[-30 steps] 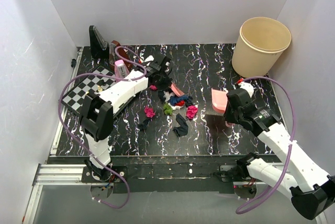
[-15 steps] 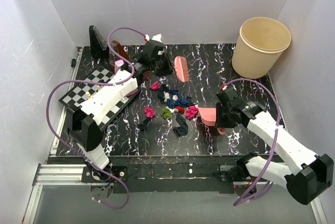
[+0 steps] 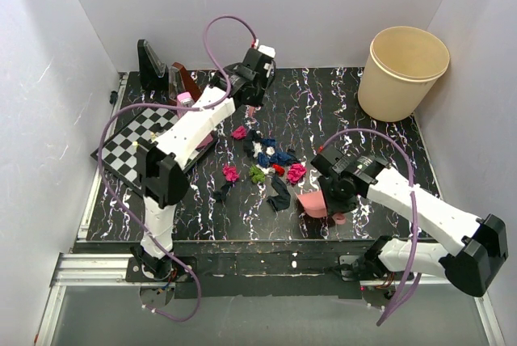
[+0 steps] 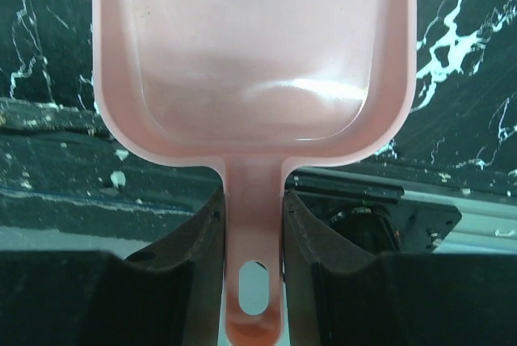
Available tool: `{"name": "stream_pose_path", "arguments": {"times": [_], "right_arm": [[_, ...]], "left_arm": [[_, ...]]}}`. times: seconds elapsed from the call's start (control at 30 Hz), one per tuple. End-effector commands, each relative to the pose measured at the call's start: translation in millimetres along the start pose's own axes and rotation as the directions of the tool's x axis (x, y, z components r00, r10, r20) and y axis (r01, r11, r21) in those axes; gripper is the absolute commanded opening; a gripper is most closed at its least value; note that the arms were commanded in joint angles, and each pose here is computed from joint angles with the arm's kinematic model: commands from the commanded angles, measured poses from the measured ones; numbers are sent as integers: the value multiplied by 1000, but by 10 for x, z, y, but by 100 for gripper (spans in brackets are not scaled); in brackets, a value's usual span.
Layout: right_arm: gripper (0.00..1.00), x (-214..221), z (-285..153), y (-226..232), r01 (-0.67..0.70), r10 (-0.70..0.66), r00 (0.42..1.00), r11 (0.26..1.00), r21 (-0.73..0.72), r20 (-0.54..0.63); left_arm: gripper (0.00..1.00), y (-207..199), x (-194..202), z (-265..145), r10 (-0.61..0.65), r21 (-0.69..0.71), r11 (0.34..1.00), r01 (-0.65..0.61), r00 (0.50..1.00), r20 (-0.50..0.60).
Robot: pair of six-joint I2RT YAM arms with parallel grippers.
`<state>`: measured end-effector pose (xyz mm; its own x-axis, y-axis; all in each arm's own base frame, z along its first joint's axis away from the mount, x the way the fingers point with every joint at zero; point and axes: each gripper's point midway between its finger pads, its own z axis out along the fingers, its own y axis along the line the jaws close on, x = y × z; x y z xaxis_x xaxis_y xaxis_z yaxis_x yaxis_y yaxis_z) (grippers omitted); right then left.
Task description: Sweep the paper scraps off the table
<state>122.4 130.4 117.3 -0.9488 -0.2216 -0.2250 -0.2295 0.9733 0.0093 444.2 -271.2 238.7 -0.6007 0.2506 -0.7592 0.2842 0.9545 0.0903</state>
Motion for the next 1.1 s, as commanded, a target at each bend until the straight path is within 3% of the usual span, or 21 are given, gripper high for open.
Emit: {"name": "stream_pose_path", "arguments": {"times": [0.0,0.27,0.47,0.77,1.07], "right_arm": [[1,197,-241,24,2,-3,999,999,-33,-37],[1,580,-271,391,121,-152,982,963,-242,-113],[1,549,-144,683,178,-212,975,926,-333,-67],[1,66,202,734,237,-226,971,955,-179,79],[1,-331,579,809,280,-270,950,959,-42,156]], "left_arm": [[0,343,20,-48,159,-148,975,-165,986,-53],[0,583,132,143,287,-247,916,-315,947,-145],[0,759,208,207,373,-318,840,-440,893,-251],[0,325,477,340,447,-72,873,-482,851,-274],[0,-321,807,185,477,256,873,-415,833,-280]]}}
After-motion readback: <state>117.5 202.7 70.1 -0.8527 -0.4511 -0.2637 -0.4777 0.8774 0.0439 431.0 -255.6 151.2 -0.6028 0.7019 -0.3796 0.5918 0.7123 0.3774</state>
